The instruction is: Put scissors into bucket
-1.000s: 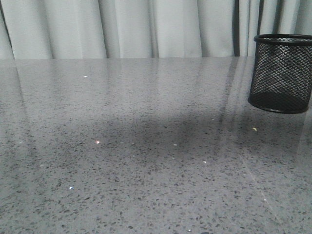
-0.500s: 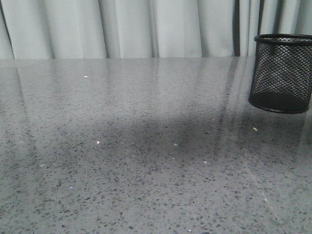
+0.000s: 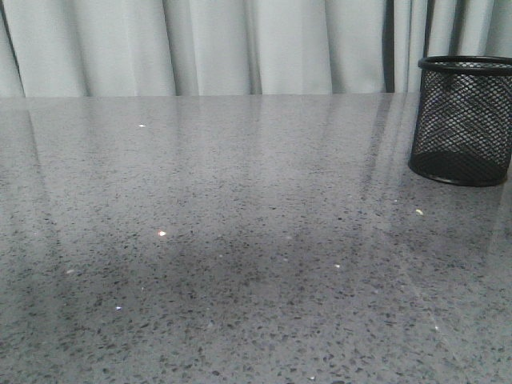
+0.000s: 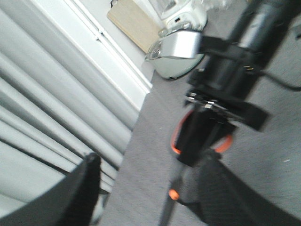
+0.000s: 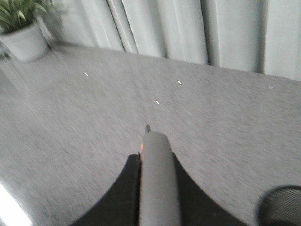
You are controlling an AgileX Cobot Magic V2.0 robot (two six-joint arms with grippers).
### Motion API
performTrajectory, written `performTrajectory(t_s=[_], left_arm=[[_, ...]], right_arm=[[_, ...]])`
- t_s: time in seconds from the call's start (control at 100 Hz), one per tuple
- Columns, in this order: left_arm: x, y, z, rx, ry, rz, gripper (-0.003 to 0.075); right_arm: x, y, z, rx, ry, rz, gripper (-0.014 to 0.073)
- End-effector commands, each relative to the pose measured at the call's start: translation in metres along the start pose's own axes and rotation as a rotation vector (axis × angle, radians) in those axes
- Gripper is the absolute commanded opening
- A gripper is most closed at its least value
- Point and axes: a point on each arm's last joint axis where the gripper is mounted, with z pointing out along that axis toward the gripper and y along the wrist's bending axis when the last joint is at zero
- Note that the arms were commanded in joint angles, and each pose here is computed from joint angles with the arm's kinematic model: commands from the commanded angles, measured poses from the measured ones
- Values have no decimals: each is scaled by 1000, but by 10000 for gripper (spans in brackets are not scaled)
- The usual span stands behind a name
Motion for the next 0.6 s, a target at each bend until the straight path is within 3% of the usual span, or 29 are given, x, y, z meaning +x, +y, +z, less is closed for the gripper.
performTrajectory(t_s=[0.0,0.1,0.17,0.27,0.59], left_arm=[[-17,0,-42,-52,-65,-87,246],[-15,-5,-71,-75,-34,-120,75],[-12,-10,-90,-104,-28,-126,16],[-5,-18,-111,-134,-28,-126,-3],[34,-53,-135,-124,30,-150,-2]], right_arm=[[-27,-9,-11,112,77,-56,-64],[-41,-24,-16,218,299,-77,-64],[-51,-36,-16,308,400,-70,-64],[-60,-50,-12,419,409,-54,-64],[-43,-84,44,377,538,7,-64]])
